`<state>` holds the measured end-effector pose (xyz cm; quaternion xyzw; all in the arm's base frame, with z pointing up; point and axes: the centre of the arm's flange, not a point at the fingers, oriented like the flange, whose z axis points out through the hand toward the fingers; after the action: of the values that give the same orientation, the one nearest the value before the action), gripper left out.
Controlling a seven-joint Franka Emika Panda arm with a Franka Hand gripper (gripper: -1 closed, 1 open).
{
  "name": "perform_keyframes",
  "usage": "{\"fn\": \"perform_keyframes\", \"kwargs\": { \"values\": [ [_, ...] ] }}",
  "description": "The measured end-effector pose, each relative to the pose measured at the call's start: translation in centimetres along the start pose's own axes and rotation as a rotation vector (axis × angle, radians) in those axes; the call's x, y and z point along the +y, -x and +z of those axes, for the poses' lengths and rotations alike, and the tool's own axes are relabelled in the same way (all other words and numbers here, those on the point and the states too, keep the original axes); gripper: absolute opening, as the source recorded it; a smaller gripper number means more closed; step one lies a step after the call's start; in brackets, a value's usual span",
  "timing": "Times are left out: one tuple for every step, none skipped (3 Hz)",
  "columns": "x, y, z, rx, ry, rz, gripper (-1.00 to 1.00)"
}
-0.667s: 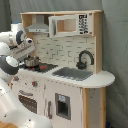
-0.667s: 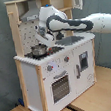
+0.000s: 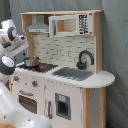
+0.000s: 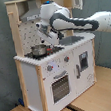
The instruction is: Play with the kitchen
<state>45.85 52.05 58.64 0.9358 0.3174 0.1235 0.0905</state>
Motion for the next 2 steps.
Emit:
{"fn": "perform_keyframes", "kwargs": {
  "values": [
    [-1.3, 1.2, -1.9, -0.011, 0.085, -0.022, 1.0],
    [-2.9, 2.1, -2.9, -0.016, 0.183, -0.053, 1.0]
  ]
}}
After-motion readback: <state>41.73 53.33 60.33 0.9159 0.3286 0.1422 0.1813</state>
